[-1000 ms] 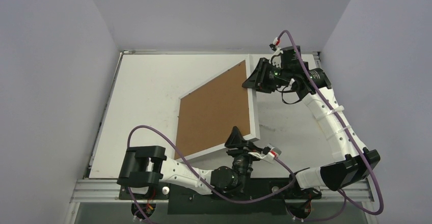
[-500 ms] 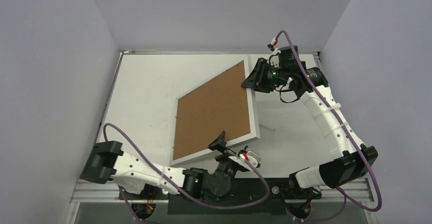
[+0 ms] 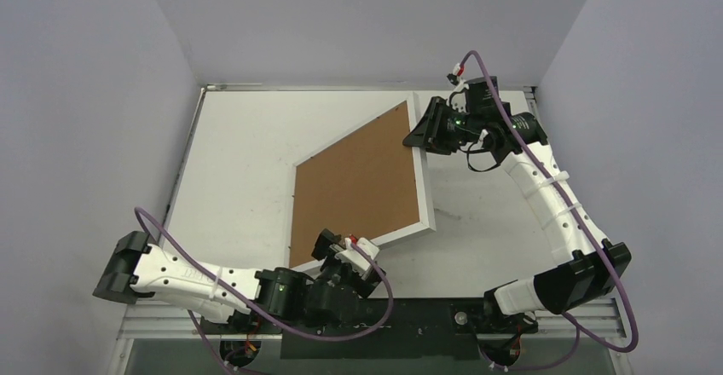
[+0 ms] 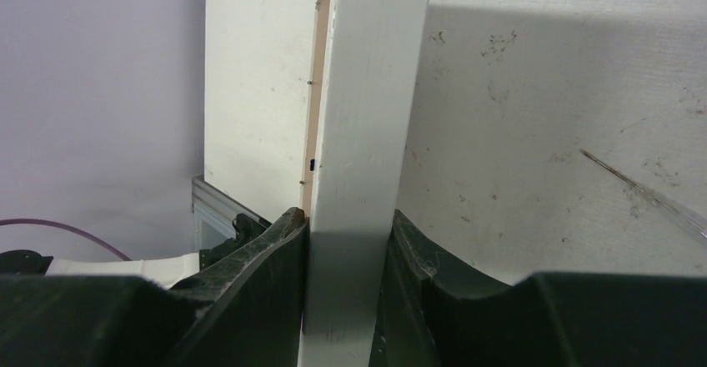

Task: Take the photo out of the frame
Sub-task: Turn over the photo frame at the center of the board.

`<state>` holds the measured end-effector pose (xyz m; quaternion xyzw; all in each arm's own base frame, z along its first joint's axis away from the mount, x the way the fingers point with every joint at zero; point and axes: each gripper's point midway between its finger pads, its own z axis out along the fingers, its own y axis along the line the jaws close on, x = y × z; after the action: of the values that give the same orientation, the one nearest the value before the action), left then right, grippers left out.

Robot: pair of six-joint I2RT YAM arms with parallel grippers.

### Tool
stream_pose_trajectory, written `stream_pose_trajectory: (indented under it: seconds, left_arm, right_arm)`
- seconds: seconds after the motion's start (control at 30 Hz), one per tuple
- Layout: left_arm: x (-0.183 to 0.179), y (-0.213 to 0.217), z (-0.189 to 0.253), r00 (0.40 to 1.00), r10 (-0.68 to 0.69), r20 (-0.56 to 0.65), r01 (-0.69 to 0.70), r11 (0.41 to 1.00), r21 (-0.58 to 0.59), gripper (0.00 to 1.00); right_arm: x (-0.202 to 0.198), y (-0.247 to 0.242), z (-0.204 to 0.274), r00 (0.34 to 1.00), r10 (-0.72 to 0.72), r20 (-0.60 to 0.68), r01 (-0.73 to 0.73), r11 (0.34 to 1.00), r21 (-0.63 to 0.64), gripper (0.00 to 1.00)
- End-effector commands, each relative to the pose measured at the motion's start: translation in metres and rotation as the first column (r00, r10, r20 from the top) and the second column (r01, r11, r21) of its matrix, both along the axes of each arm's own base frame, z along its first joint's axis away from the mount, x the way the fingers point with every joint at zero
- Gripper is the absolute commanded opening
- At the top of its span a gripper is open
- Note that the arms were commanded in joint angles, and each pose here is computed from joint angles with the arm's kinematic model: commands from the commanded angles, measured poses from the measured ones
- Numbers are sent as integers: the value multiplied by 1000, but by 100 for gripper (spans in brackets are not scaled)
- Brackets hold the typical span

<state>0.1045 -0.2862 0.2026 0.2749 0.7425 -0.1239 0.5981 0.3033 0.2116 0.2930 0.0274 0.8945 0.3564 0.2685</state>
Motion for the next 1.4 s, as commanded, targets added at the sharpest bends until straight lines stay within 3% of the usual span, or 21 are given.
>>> stream_pose_trajectory:
  seconds: [0.0,0.13,0.27,0.4,0.47,0.53,0.63,0.73,0.87,1.0,1.07,1.13,1.3,1.37]
  left_arm:
    - [0,18,-27,998,50,-33,-47,995,83,96]
    - [6,26,-40,993,120,11,-120,983,141,97]
    - [16,23,-37,965,214,152,-243,949,203,100]
    - [22,12,-18,902,332,275,-378,916,134,100]
    - [24,3,-16,884,281,374,-388,886,254,100]
    - [25,-9,-23,878,272,394,-400,870,290,92]
    - [25,-10,-23,879,298,371,-399,887,234,79]
    - [30,-3,-20,875,307,374,-409,883,231,56]
    - [33,2,-17,870,296,395,-409,880,242,36]
    - [34,-3,-11,863,267,429,-398,882,251,7]
    - [33,-6,-6,859,256,443,-389,889,243,0]
    - [33,-8,2,855,247,456,-382,895,230,0]
    - [31,-7,30,849,252,465,-349,927,136,0]
    - [30,-4,40,849,260,460,-333,939,84,0]
  right_arm:
    - [23,3,15,990,5,139,-5,1000,1,5]
    - [23,3,14,990,4,138,-4,1000,2,5]
    - [24,4,13,991,-2,131,0,1000,12,5]
    - [23,5,13,992,-10,128,7,1000,27,5]
    - [22,6,12,992,-9,125,5,999,33,5]
    - [21,7,10,993,-7,121,3,999,36,5]
    - [20,7,7,993,-3,116,-1,999,33,5]
    - [19,4,5,993,-5,116,2,1000,23,5]
    - [20,3,2,993,-7,114,5,1000,17,5]
    - [24,1,-2,994,-17,109,16,1000,12,10]
    - [27,-3,-3,994,-26,111,25,1000,12,13]
    - [31,-10,0,992,-38,120,37,999,11,19]
    - [41,-34,12,983,-76,165,75,997,9,69]
    - [43,-46,20,975,-96,200,97,995,3,82]
